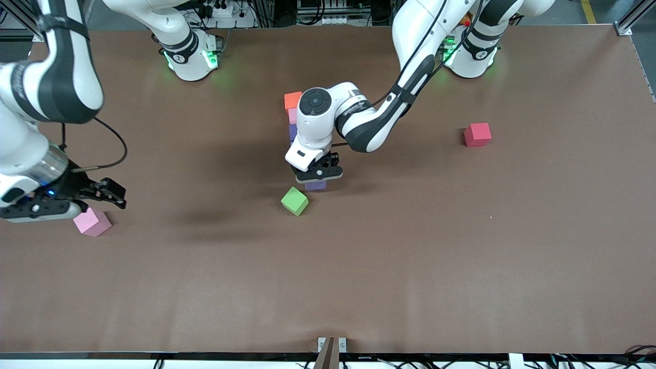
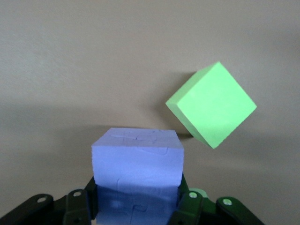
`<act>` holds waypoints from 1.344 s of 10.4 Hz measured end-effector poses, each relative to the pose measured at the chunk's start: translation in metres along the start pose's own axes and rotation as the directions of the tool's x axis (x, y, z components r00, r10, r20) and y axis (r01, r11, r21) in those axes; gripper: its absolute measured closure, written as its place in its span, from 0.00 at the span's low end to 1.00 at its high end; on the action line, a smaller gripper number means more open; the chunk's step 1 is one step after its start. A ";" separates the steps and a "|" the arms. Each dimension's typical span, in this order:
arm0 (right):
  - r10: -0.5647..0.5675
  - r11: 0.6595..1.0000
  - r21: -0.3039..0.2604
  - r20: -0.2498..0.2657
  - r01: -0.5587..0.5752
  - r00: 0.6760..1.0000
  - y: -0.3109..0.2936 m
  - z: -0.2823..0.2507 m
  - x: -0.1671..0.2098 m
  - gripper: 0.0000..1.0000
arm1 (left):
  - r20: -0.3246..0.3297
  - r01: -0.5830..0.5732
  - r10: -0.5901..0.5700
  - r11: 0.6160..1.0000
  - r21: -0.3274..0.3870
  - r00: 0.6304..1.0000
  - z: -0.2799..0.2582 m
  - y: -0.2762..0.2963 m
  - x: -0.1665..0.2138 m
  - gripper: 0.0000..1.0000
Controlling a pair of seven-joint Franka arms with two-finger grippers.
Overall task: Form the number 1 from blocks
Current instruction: 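Lift purple with the left gripper while the right gripper returns to rest, then place the purple block between cyan and green with the left gripper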
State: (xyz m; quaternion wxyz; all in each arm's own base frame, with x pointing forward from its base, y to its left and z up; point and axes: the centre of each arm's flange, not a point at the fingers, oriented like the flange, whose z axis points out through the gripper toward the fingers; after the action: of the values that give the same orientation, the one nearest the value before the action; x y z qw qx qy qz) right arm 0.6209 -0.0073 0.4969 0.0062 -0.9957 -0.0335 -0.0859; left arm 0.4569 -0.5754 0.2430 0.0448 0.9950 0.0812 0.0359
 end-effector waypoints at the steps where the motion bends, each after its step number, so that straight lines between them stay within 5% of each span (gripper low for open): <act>1: 0.018 1.000 0.001 0.000 -0.018 1.000 0.012 -0.012 -0.005 0.00 | 0.005 -0.006 0.006 1.000 0.003 1.000 0.006 0.003 -0.004 0.38; 14: 0.107 0.994 0.010 0.038 -0.107 0.994 0.022 -0.037 -0.013 0.00 | 0.012 -0.045 0.045 0.999 -0.010 0.999 0.026 0.027 -0.029 0.38</act>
State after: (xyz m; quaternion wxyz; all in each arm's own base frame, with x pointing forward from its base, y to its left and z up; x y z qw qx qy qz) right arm 0.6031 -0.0310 0.5312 0.0161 -0.9974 0.0194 -0.0668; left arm 0.4350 -0.6091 0.2180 0.0493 0.9966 0.0585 0.0314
